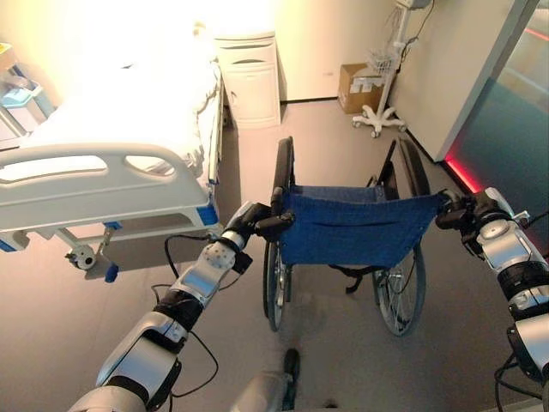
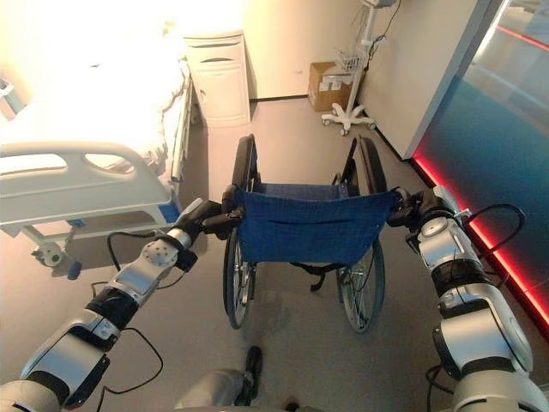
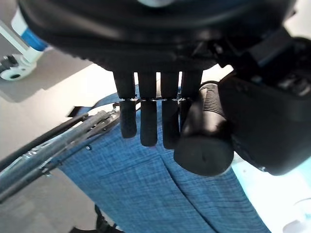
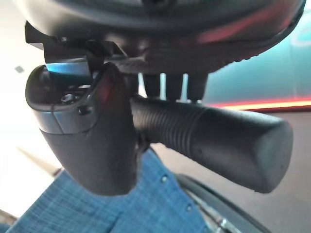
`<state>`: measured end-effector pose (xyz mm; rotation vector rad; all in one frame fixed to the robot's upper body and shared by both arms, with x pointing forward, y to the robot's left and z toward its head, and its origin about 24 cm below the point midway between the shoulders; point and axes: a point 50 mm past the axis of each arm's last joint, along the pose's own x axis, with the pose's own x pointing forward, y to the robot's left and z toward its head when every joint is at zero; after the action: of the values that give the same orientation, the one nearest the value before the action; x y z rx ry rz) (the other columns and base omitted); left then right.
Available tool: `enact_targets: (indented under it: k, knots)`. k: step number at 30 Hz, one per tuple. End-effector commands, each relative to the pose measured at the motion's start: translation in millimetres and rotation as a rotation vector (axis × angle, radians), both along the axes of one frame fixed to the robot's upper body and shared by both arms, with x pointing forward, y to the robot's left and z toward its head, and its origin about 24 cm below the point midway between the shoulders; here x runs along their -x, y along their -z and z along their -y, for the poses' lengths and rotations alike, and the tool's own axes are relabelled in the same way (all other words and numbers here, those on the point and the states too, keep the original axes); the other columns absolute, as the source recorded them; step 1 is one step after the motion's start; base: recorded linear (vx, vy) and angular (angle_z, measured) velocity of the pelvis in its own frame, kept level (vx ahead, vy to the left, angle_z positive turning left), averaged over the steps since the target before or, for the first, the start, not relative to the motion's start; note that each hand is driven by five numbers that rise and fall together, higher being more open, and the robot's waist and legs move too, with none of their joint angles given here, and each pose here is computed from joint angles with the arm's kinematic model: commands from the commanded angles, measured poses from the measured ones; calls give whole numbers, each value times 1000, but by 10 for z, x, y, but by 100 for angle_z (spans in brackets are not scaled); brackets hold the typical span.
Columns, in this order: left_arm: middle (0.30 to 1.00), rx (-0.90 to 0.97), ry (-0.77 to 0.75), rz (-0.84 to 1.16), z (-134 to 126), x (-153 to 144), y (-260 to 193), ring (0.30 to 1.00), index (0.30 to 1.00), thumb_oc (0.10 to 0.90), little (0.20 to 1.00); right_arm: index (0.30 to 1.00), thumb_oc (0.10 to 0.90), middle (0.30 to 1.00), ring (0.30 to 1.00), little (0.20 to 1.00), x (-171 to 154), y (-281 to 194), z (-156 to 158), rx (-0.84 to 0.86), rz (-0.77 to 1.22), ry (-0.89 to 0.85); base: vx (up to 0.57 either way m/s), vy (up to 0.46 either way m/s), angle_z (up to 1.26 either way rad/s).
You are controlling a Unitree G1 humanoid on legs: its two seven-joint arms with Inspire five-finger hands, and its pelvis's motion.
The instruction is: Push the wheelchair next to the bed
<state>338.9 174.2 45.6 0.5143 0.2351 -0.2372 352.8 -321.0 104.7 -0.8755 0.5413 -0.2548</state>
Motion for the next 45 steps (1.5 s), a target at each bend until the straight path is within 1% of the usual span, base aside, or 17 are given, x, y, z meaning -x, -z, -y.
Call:
enact_targets:
  k: [1, 4, 6, 9, 13, 19, 22, 26, 28, 34, 38, 45]
  knots:
    - [300, -197, -41, -23, -319, 38, 51, 300, 300, 400, 300, 300, 400, 300, 300, 300, -281, -210, -658, 39, 65, -378, 322, -21, -20]
    - [300, -220, -40, -28, -366, 36, 56, 300, 300, 400, 300, 300, 400, 300, 300, 300, -229, -114, -615, 8, 65, -376, 266, -69, 12]
    - [300, -227, -27, -22, -336, 15, 57, 300, 300, 400, 300, 300, 400, 300, 300, 300, -217, -58, -594, -3, 58, -367, 264, -211, 36]
    - [300, -239, -9, 4, -319, -74, -66, 300, 300, 400, 300, 300, 400, 300, 300, 300, -224, -56, -576, -9, 81, -351, 216, -251, 27]
    - [300, -239, -9, 29, -338, -167, -220, 300, 300, 400, 300, 300, 400, 300, 300, 300, -229, -51, -628, -5, 94, -353, 308, -322, 34]
    - [300, -246, -12, 61, -330, -211, -357, 300, 300, 400, 300, 300, 400, 300, 300, 300, -271, -247, -673, -16, 114, -344, 360, -476, 37]
    - [300, -257, -8, 56, -316, -168, -295, 300, 300, 400, 300, 300, 400, 300, 300, 300, -265, -334, -607, -24, 121, -340, 400, -569, 80]
    - [300, -228, -59, 18, -331, -78, -161, 300, 300, 400, 300, 300, 400, 300, 300, 300, -275, -396, -730, -19, 112, -400, 297, -376, 40]
    - [300, -219, -62, 15, -293, -48, -97, 300, 300, 400, 300, 300, 400, 300, 300, 300, -258, -350, -711, 1, 92, -418, 337, -315, 57]
    - [300, -175, -23, 16, -127, -10, -1, 300, 300, 400, 300, 300, 400, 300, 300, 300, -173, -250, -588, 48, 102, -396, 284, -245, 55]
    - [300, -165, -23, 14, -91, -2, 27, 300, 300, 400, 300, 300, 400, 300, 300, 300, -178, -181, -644, 36, 101, -393, 288, -201, 66]
    - [300, -160, -3, 0, -124, 30, 86, 300, 300, 400, 300, 300, 400, 300, 300, 300, -228, -151, -733, 29, 99, -400, 305, -96, -26]
